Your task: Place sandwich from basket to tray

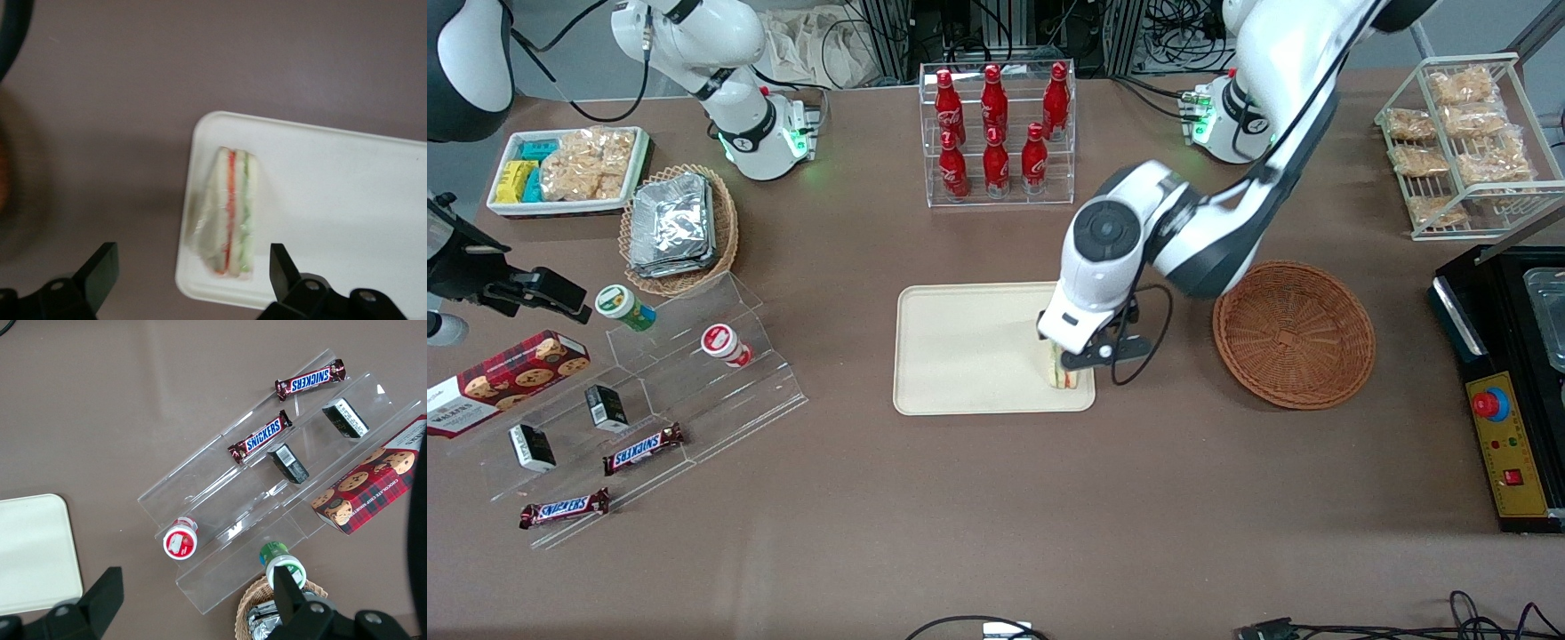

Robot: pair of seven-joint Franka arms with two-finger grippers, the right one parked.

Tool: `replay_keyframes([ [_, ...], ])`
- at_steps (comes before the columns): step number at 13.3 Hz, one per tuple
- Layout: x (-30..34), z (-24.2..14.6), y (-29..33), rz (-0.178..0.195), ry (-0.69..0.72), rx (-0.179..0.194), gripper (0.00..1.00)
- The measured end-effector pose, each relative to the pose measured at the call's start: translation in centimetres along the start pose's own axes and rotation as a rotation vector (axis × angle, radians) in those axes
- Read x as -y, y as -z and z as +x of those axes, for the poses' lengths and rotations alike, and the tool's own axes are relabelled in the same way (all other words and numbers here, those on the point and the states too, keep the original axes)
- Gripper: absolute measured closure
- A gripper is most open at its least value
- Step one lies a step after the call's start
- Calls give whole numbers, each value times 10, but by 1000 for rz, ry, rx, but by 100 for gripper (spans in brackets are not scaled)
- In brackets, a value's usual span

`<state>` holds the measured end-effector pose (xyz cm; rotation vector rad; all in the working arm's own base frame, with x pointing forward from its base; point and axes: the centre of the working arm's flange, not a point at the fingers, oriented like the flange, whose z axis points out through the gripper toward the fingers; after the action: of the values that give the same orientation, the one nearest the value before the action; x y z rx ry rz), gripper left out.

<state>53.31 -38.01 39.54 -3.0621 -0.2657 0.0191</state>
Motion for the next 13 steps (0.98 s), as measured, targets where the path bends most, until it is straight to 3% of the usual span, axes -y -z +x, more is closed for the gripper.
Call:
replay_keyframes([
  [2, 42, 9, 54, 29, 39, -46, 0],
  [4, 98, 17, 94, 3, 117, -60, 0],
  [8, 233, 22, 144, -20, 150, -49, 0],
  [13, 362, 29, 150, -45, 45, -14, 0],
])
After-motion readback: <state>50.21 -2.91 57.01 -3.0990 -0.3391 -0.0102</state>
